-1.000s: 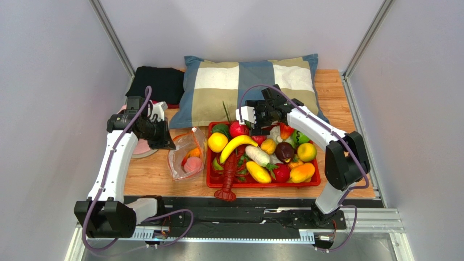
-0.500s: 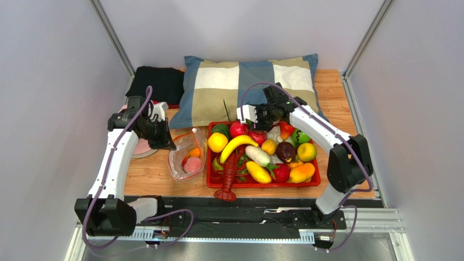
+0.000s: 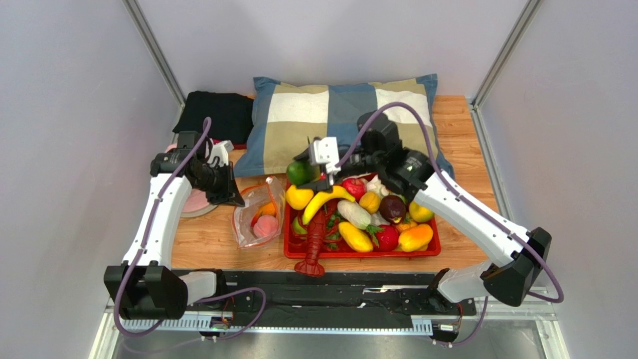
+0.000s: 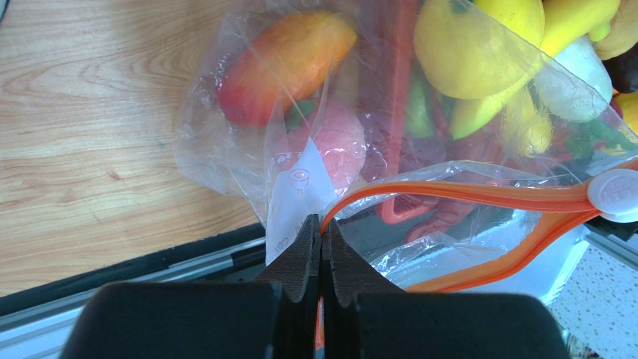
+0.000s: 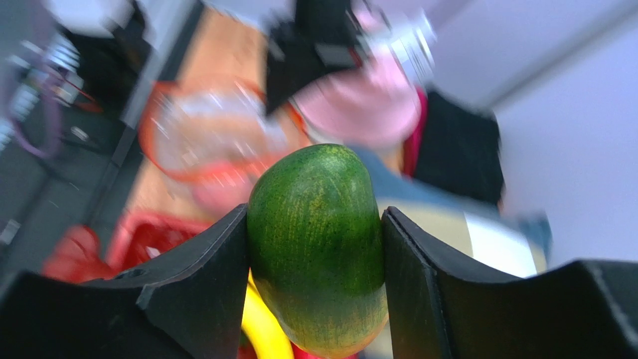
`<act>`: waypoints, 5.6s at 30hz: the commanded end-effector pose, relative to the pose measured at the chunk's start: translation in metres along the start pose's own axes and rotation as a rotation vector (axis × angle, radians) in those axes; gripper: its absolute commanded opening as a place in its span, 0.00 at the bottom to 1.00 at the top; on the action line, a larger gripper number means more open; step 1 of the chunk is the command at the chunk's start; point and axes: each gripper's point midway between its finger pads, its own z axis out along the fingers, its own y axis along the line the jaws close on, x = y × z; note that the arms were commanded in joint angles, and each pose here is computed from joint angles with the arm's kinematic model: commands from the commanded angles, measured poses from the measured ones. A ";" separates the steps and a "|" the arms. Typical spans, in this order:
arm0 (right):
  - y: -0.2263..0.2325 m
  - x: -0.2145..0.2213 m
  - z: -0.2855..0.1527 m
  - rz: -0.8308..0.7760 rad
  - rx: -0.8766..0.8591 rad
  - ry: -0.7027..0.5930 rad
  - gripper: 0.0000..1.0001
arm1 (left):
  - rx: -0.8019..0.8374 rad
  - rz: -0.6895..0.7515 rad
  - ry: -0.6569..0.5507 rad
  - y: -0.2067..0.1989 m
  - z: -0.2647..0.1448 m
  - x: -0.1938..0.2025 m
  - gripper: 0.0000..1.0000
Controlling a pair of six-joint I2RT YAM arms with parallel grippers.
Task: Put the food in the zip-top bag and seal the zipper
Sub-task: Pick up the fake fruit from the bin, then place the fake fruit in the zipper food storage bag, then pick up the fake fruit from the bin.
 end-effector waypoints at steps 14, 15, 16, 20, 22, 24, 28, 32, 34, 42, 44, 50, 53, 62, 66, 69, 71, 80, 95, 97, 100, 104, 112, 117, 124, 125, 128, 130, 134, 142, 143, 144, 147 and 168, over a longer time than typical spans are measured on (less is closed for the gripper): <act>0.118 -0.022 0.143 -0.232 -0.423 -0.215 0.04 | 0.061 0.023 -0.038 -0.016 -0.010 -0.010 0.00; 0.117 -0.014 0.148 -0.244 -0.421 -0.194 0.04 | 0.062 0.024 -0.039 -0.016 -0.011 -0.010 0.00; 0.113 -0.007 0.151 -0.271 -0.413 -0.173 0.05 | 0.062 0.024 -0.040 -0.016 -0.011 -0.009 0.00; 0.100 0.026 0.156 -0.328 -0.370 -0.059 0.22 | 0.056 0.030 -0.047 -0.016 -0.013 -0.009 0.00; 0.096 0.035 0.154 -0.340 -0.359 -0.014 0.42 | 0.056 0.034 -0.051 -0.016 -0.014 -0.008 0.00; 0.086 0.034 0.149 -0.363 -0.327 0.022 0.62 | 0.055 0.033 -0.047 -0.016 -0.013 -0.008 0.00; 0.074 0.015 0.136 -0.354 -0.270 0.034 0.90 | 0.061 0.032 -0.043 -0.017 -0.013 -0.009 0.00; 0.064 -0.013 0.116 -0.289 -0.200 0.019 0.96 | 0.068 0.029 -0.040 -0.018 -0.013 -0.012 0.00; 0.055 -0.026 0.096 -0.212 -0.146 0.017 0.96 | 0.072 0.028 -0.039 -0.019 -0.013 -0.013 0.00; 0.003 0.045 -0.013 0.230 0.127 0.269 0.95 | 0.092 0.031 -0.042 -0.023 -0.015 -0.011 0.00; 0.002 0.073 -0.042 0.313 0.190 0.353 0.95 | 0.096 0.027 -0.040 -0.024 -0.014 -0.011 0.00; -0.020 0.150 -0.127 0.623 0.482 0.569 0.93 | 0.104 0.023 -0.030 -0.024 -0.012 -0.013 0.00; -0.019 0.176 -0.156 0.790 0.599 0.636 0.90 | 0.102 0.021 -0.024 -0.023 -0.010 -0.013 0.00; -0.007 0.220 -0.193 0.996 0.813 0.744 0.84 | 0.098 0.022 -0.027 -0.022 -0.010 -0.011 0.00; -0.001 0.230 -0.197 1.068 0.845 0.755 0.84 | 0.095 0.025 -0.027 -0.022 -0.010 -0.011 0.00; 0.003 0.234 -0.191 1.101 0.825 0.750 0.83 | 0.093 0.024 -0.025 -0.021 -0.010 -0.010 0.00; 0.003 0.239 -0.192 1.102 0.833 0.760 0.83 | 0.093 0.023 -0.029 -0.021 -0.010 -0.011 0.00; 0.009 0.257 -0.186 1.150 0.821 0.796 0.82 | 0.087 0.027 -0.026 -0.021 -0.011 -0.011 0.00; 0.010 0.256 -0.177 1.181 0.782 0.762 0.55 | 0.077 0.026 -0.021 -0.019 -0.010 -0.013 0.00; 0.009 0.248 -0.176 1.181 0.772 0.744 0.44 | 0.079 0.027 -0.022 -0.019 -0.010 -0.013 0.00; 0.005 0.229 -0.171 1.176 0.740 0.684 0.34 | 0.082 0.028 -0.020 -0.020 -0.010 -0.013 0.00; -0.002 0.183 -0.157 1.149 0.645 0.518 0.27 | 0.096 0.026 -0.014 -0.022 -0.010 -0.013 0.00; -0.013 0.055 -0.077 0.707 0.396 0.199 0.24 | 0.127 0.019 -0.002 -0.027 -0.010 -0.013 0.00; 0.015 -0.005 -0.005 0.321 0.218 0.103 0.24 | 0.167 0.014 0.025 -0.035 -0.011 -0.019 0.00; 0.056 -0.017 0.074 -0.038 0.073 0.058 0.24 | 0.219 -0.001 0.033 -0.044 -0.012 -0.017 0.00; 0.059 -0.006 0.089 -0.048 0.062 0.081 0.24 | 0.219 0.001 0.031 -0.044 -0.013 -0.017 0.00; 0.058 0.021 0.117 -0.052 0.071 0.140 0.25 | 0.223 0.009 0.023 -0.046 -0.015 -0.016 0.00; 0.044 0.027 0.125 -0.053 0.123 0.172 0.25 | 0.220 0.011 0.021 -0.045 -0.016 -0.016 0.00; 0.035 0.047 0.142 -0.042 0.150 0.238 0.53 | 0.217 0.012 0.021 -0.045 -0.016 -0.014 0.00; 0.041 0.002 0.101 0.017 0.118 0.191 0.99 | 0.221 0.020 0.015 -0.046 -0.017 -0.017 0.00; 0.049 0.005 0.092 0.028 0.093 0.212 1.00 | 0.223 0.022 0.015 -0.046 -0.017 -0.017 0.00; 0.047 0.007 0.082 0.041 0.092 0.220 1.00 | 0.226 0.022 0.018 -0.047 -0.017 -0.017 0.00; 0.046 0.021 0.043 0.100 0.087 0.255 1.00 | 0.233 0.022 0.016 -0.048 -0.018 -0.017 0.00; 0.034 0.190 -0.051 0.558 0.057 0.602 0.65 | 0.229 0.009 0.025 -0.045 -0.013 -0.016 0.00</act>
